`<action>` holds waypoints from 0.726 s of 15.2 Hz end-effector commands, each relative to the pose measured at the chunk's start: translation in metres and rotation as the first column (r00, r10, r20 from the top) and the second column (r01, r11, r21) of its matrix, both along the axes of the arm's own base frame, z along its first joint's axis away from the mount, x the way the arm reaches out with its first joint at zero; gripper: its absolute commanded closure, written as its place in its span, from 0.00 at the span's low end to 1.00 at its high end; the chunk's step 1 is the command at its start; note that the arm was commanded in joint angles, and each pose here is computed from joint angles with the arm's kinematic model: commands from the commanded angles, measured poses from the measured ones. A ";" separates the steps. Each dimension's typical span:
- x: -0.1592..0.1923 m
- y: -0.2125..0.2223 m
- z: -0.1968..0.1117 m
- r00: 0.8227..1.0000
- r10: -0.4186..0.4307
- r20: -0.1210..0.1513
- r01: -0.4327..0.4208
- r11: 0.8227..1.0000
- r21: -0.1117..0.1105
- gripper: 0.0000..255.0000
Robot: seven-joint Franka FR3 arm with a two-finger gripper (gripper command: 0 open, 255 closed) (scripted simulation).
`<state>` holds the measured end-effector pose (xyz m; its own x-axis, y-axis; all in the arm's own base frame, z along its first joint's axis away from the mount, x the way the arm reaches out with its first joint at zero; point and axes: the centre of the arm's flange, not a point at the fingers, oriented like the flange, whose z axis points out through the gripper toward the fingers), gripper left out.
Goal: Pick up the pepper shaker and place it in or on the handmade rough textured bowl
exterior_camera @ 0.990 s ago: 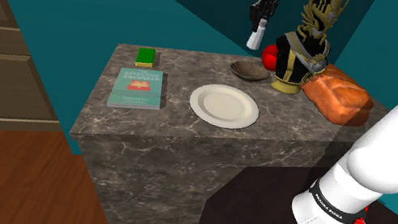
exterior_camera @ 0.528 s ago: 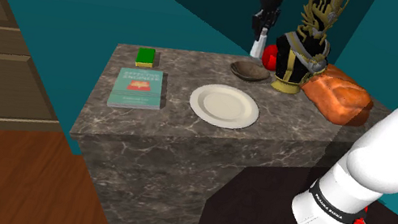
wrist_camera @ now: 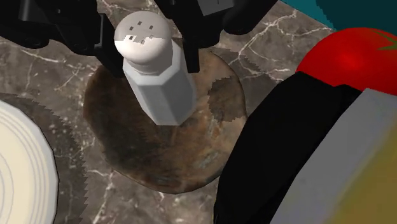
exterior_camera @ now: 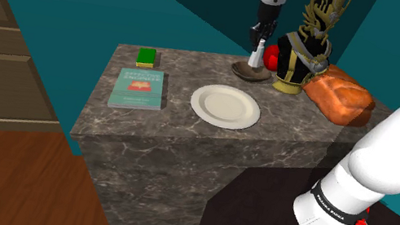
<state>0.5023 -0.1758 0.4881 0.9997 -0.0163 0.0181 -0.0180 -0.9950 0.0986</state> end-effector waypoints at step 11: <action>0.000 0.000 -0.021 1.000 0.000 0.001 0.000 1.000 0.000 1.00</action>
<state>0.5025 -0.1761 0.4668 0.9997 -0.0163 0.0186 -0.0181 -0.9949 0.0987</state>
